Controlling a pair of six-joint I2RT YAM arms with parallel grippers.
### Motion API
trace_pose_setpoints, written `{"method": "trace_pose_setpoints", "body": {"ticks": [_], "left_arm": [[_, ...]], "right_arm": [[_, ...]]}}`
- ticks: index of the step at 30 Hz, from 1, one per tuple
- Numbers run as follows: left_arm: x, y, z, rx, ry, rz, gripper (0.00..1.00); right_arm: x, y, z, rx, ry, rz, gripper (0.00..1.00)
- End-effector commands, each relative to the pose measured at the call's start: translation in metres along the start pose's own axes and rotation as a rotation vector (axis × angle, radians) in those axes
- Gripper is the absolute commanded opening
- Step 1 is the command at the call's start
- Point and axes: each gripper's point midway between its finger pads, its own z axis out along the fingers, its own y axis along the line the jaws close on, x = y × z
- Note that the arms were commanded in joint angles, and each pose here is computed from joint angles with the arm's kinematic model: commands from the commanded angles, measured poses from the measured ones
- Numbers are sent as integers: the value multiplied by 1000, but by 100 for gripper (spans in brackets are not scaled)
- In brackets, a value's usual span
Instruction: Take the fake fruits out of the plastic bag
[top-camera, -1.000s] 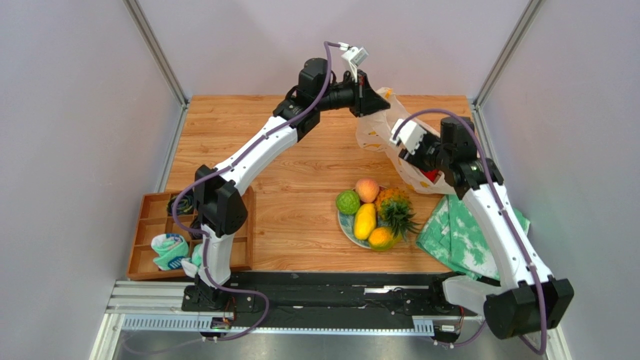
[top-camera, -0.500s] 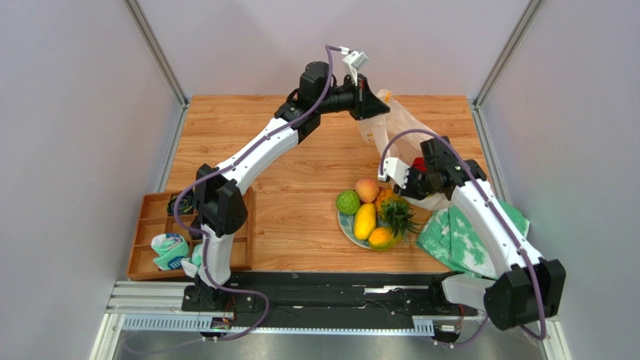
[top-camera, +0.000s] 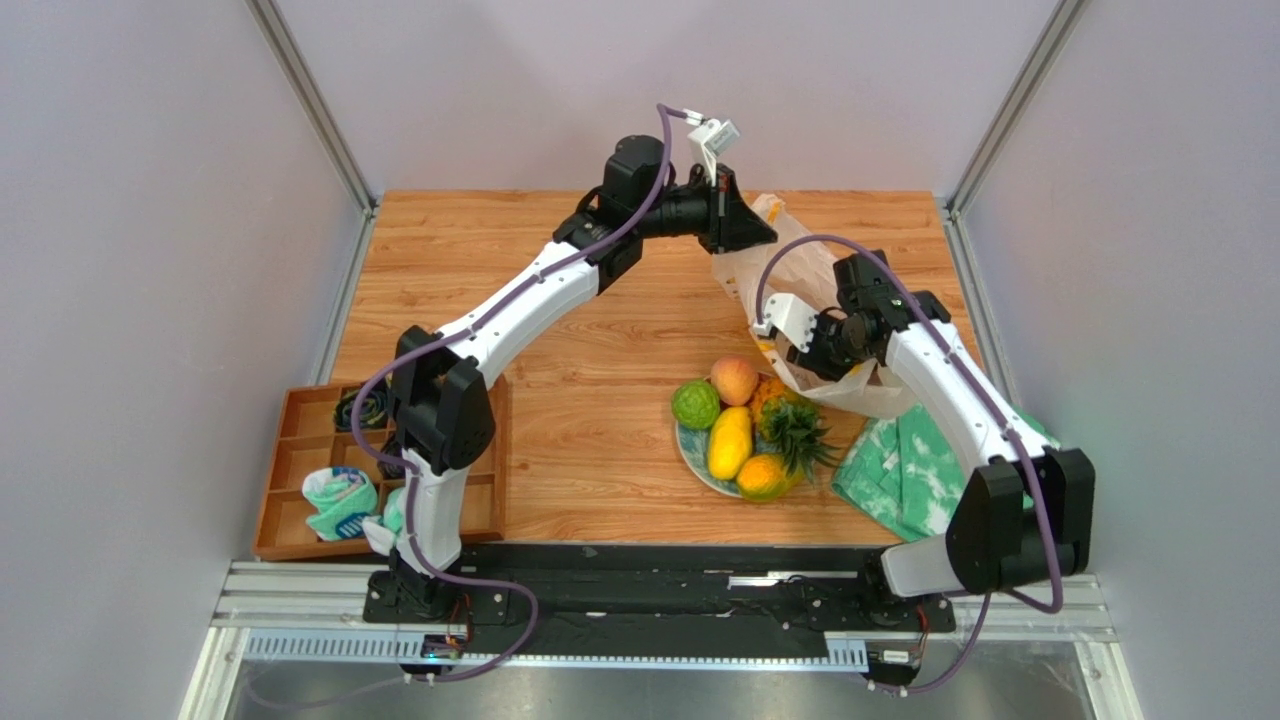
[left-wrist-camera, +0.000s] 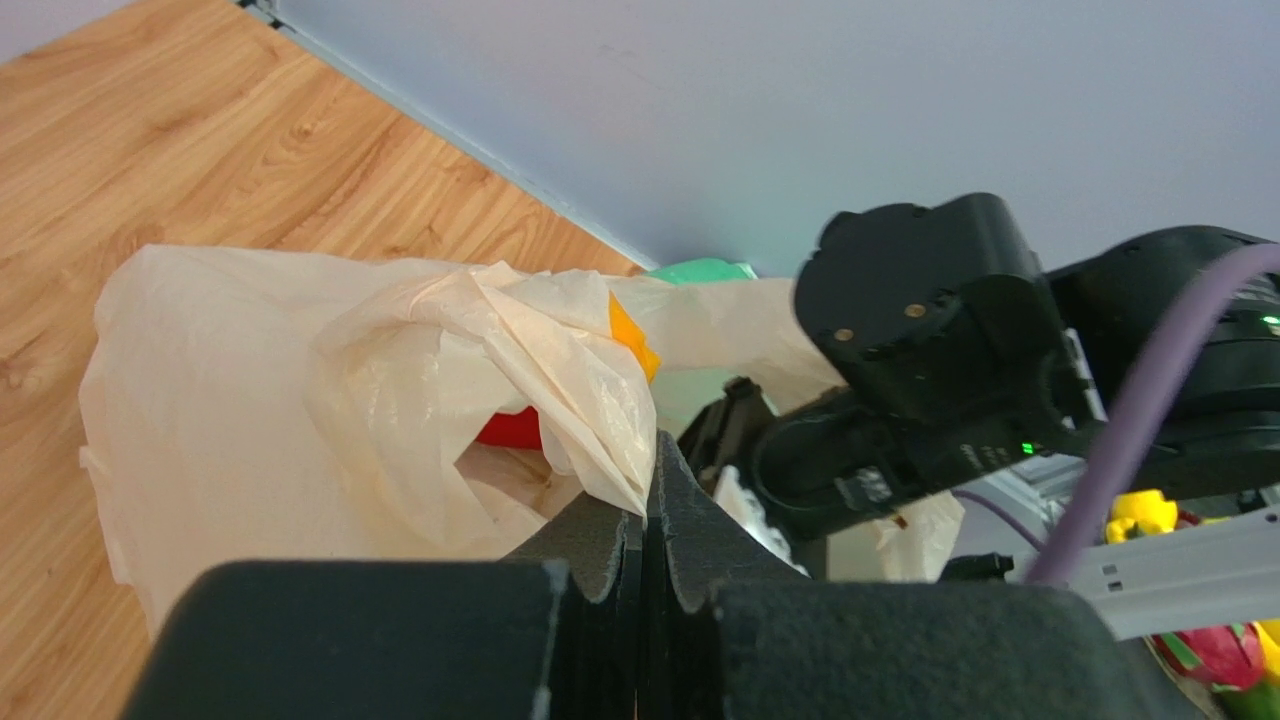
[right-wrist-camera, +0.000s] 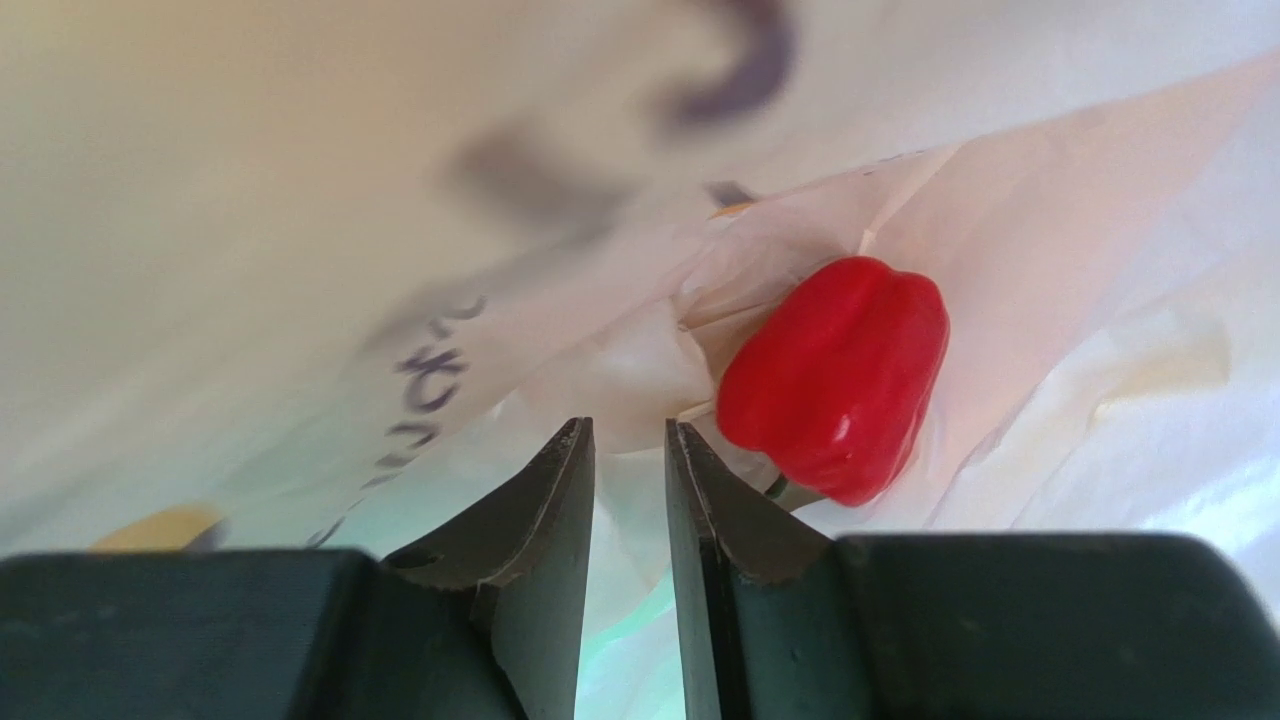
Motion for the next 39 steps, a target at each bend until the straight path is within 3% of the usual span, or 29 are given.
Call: {"method": "trace_pose_setpoints", "body": {"ticks": [1, 5, 8, 9, 11, 12, 20, 26, 31, 34, 35, 36, 39], "left_arm": [[-28, -34, -13, 63, -55, 68, 0], [-25, -34, -14, 66, -47, 65, 0], [-25, -35, -14, 67, -49, 69, 0], [-25, -34, -14, 68, -49, 69, 0], [-24, -34, -14, 69, -47, 68, 0], [-24, -34, -13, 70, -45, 67, 0], [-23, -35, -13, 79, -43, 72, 0], [-22, -36, -15, 77, -39, 79, 0], [-21, -36, -16, 71, -38, 83, 0], [-22, -36, -16, 70, -40, 84, 0], [-21, -36, -16, 71, -37, 84, 0], [-22, -35, -16, 66, -38, 86, 0], [-21, -31, -15, 50, -40, 85, 0]], "right_arm": [[0, -46, 5, 145, 56, 40, 29], [11, -68, 20, 173, 119, 108, 29], [20, -83, 23, 223, 166, 150, 50], [23, -84, 27, 224, 181, 160, 64], [28, -89, 29, 237, 198, 175, 72], [33, -91, 32, 242, 221, 181, 92], [52, -110, 50, 248, 269, 277, 94], [80, -110, 79, 214, 412, 301, 100], [93, -104, 93, 193, 465, 301, 98], [88, -104, 97, 184, 435, 282, 78], [86, -106, 95, 190, 426, 285, 61], [76, -113, 86, 207, 384, 289, 53], [43, -125, 52, 245, 245, 305, 40]]}}
